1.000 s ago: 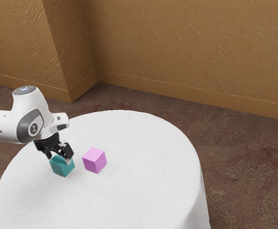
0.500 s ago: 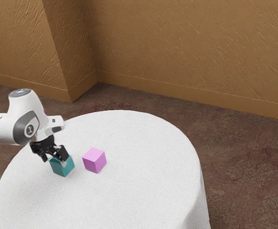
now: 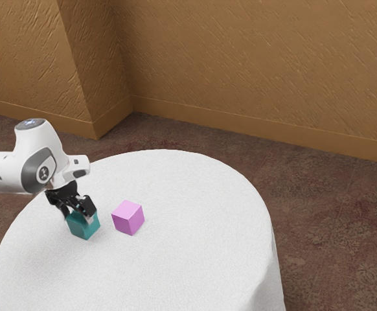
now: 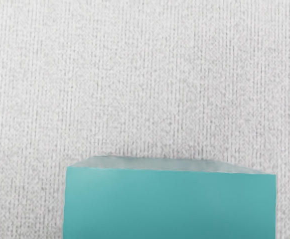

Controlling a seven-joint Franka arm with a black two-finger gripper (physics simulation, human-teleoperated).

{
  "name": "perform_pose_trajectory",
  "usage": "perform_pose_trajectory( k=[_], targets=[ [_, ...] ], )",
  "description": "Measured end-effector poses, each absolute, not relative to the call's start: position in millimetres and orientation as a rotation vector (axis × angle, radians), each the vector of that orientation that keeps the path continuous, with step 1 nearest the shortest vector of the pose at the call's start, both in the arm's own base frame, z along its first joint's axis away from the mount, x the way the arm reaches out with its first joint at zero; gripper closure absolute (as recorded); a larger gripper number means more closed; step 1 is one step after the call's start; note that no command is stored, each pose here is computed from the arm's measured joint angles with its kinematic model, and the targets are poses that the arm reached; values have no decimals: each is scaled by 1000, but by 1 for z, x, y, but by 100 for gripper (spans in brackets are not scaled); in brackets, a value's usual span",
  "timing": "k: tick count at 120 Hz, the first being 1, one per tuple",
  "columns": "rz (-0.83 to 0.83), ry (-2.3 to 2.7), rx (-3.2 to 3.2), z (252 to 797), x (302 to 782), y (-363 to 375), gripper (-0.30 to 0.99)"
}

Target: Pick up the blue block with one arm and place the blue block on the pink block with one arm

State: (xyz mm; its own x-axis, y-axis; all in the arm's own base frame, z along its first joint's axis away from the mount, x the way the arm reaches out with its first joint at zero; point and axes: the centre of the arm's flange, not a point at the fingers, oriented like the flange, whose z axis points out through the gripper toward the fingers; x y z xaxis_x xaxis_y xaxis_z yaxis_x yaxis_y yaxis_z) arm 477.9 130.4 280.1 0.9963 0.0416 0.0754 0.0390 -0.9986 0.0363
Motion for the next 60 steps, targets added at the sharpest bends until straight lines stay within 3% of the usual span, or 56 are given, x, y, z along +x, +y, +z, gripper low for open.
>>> perform_pose_trajectory(
  k=[34, 60],
  targets=[
    [86, 16, 3079, 265, 480, 127, 2],
    [105, -83, 3113, 273, 489, 127, 17]
  ],
)
